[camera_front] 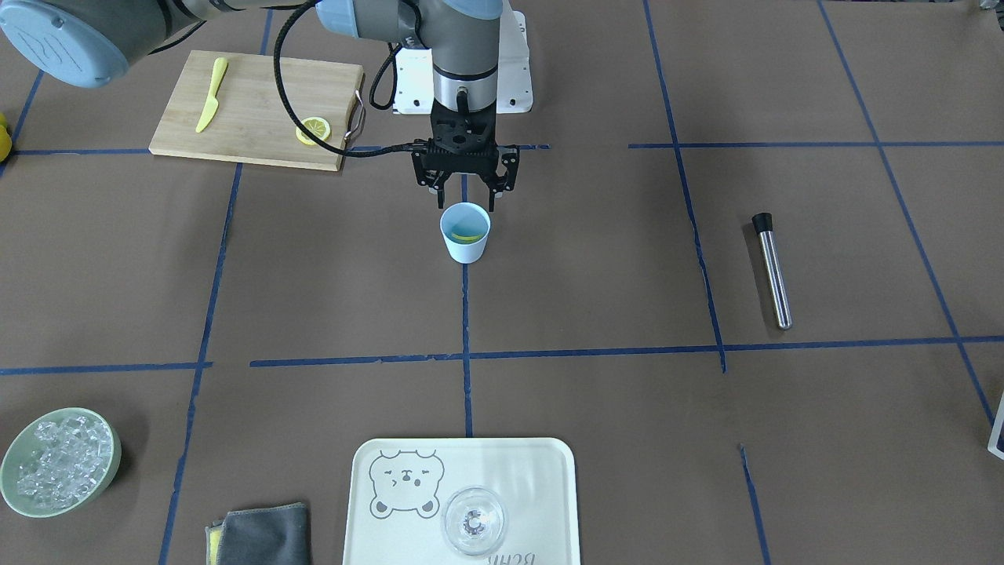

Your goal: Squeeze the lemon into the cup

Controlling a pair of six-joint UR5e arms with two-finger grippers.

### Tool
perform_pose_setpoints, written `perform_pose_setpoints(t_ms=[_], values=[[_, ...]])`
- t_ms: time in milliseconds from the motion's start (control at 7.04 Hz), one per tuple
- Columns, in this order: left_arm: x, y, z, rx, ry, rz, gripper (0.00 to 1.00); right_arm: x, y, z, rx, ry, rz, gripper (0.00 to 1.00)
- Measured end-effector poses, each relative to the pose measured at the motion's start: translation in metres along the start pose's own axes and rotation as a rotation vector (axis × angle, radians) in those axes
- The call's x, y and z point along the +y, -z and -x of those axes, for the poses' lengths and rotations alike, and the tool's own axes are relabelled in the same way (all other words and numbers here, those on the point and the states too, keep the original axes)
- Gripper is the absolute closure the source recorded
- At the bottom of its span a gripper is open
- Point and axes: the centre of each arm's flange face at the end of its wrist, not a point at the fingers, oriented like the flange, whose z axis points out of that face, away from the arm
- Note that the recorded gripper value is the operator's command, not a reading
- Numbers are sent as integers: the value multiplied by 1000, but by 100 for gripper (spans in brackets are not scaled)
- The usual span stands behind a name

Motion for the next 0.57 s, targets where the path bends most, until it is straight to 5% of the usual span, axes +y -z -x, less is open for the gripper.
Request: perform_pose_setpoints(t_ms=[284,569], values=[[-2,0,0,0,-2,-2,0,-8,18,-30,-36,57,18,0],[-8,0,-5,-5,-14,-4,0,-56,37,-89,-61,162,54,0]])
